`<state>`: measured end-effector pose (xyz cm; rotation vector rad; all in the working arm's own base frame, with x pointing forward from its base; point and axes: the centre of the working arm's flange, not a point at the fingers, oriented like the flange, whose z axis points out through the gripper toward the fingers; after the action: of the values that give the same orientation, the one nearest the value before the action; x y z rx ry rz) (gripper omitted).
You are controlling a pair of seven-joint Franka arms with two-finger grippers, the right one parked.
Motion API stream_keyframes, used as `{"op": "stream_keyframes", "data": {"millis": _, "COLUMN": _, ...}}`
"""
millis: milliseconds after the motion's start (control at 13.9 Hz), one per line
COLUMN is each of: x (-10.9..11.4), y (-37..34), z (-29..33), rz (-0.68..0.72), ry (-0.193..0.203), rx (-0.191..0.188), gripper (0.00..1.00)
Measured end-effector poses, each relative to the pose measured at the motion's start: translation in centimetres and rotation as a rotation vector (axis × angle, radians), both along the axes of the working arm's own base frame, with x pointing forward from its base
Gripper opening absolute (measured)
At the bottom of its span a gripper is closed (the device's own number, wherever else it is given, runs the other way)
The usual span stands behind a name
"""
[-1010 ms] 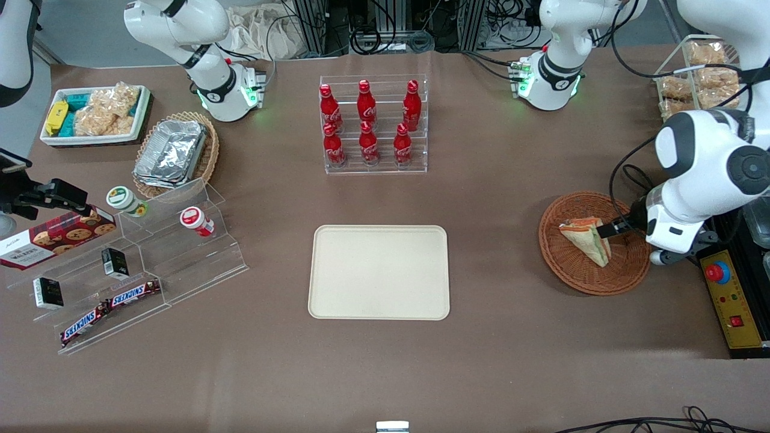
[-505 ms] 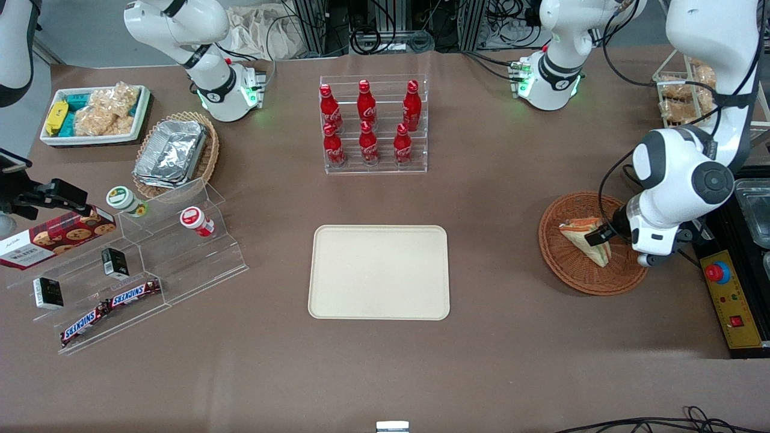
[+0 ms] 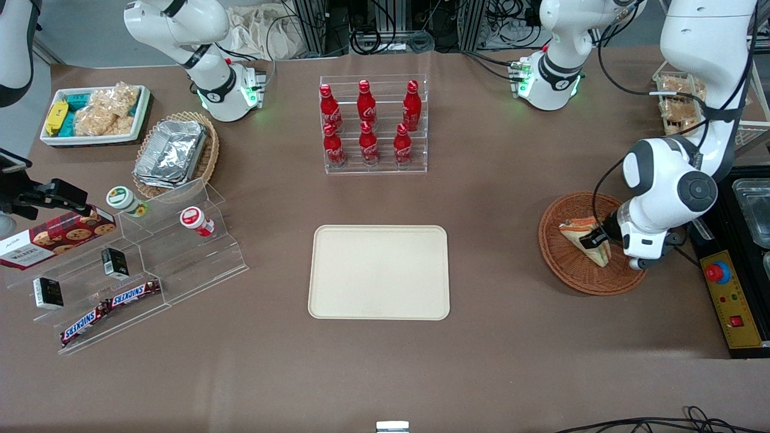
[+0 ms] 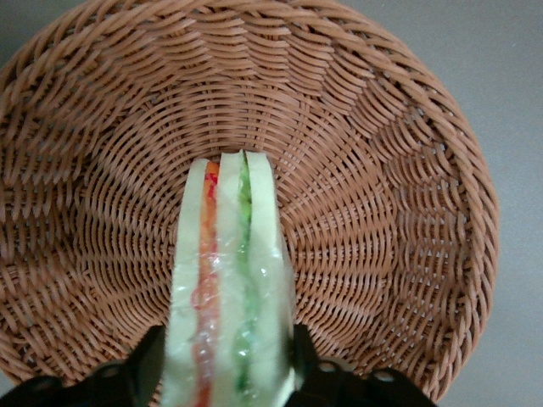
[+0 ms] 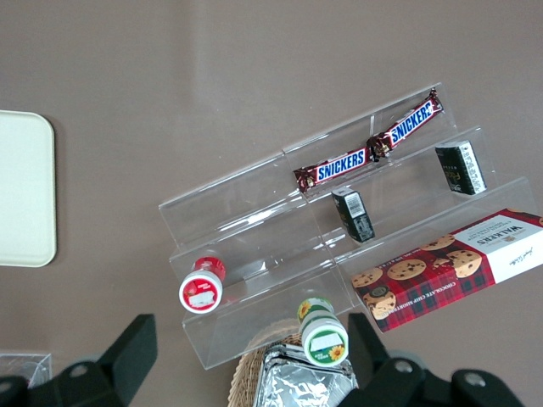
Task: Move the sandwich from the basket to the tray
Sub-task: 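Lower the left gripper and close it on the wrapped sandwich, then lift the sandwich and carry it with the left gripper over the tray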
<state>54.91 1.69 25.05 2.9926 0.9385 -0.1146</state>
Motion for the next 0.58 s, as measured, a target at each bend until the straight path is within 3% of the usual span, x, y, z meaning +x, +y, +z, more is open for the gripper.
{"op": "stream_keyframes", "data": {"millis": 72, "x": 0.0, "y": -0.1, "z": 0.1, "rz": -0.002, "ry": -0.002, "rx": 0.0, "gripper": 0.52}}
{"op": "stream_keyframes", "data": {"millis": 144, "x": 0.0, "y": -0.3, "z": 0.3, "rz": -0.002, "ry": -0.004, "rx": 0.0, "gripper": 0.52}}
{"op": "stream_keyframes", "data": {"millis": 289, "x": 0.4, "y": -0.7, "z": 1.5, "rz": 0.01, "ry": -0.006, "rx": 0.001, "gripper": 0.38}}
{"op": "stream_keyframes", "data": {"millis": 433, "x": 1.6, "y": -2.1, "z": 5.3, "rz": -0.002, "ry": 0.023, "rx": 0.0, "gripper": 0.24}}
{"op": "stream_keyframes", "data": {"millis": 577, "x": 3.2, "y": -3.6, "z": 11.9, "rz": -0.024, "ry": 0.063, "rx": 0.003, "gripper": 0.23}}
